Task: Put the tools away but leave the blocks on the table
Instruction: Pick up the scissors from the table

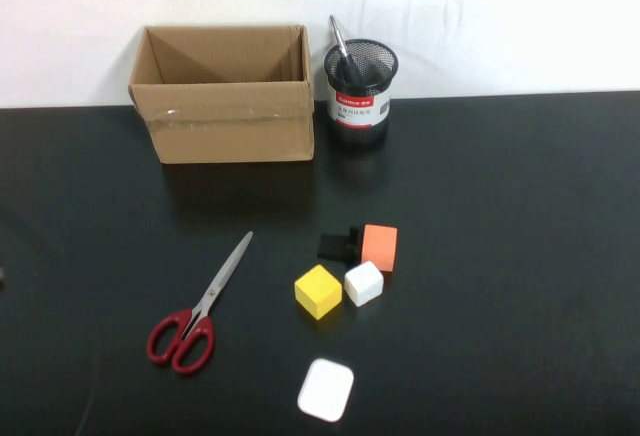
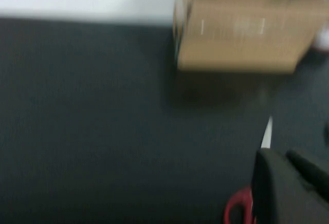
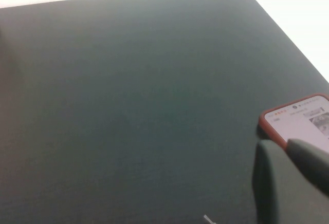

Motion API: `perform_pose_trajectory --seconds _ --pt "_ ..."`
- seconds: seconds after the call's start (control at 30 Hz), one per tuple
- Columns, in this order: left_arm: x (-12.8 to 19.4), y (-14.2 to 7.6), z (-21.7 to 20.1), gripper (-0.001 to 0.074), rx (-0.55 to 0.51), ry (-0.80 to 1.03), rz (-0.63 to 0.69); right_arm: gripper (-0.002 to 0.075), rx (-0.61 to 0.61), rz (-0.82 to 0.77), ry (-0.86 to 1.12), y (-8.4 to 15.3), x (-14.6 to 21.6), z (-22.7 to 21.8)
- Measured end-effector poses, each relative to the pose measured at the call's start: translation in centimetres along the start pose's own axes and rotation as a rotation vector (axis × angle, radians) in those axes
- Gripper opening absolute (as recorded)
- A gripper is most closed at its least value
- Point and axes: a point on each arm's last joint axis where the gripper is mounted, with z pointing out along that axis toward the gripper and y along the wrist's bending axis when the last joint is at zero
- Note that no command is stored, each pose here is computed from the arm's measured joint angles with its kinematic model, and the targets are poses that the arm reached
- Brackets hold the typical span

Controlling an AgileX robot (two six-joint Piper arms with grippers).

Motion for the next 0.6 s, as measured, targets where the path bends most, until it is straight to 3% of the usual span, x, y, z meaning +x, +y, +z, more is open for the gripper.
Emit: perform_pose_trajectory --seconds 0.1,0.3,0.6 --pt "-1.2 -0.4 2.5 0.0055 0.033 0.178 0.049 -0.0007 0.0 0.0 0.0 0.0 0.0 0.0" --pt "-3.5 -1.7 8.3 0.0236 0.186 0.446 0.077 -0.0007 0.0 0.0 0.0 0.0 0.0 0.0" --pt "-3.7 -3.7 18.2 0.0277 0.285 0.702 0.171 -0.0007 0.0 0.0 0.0 0.0 0.0 0.0"
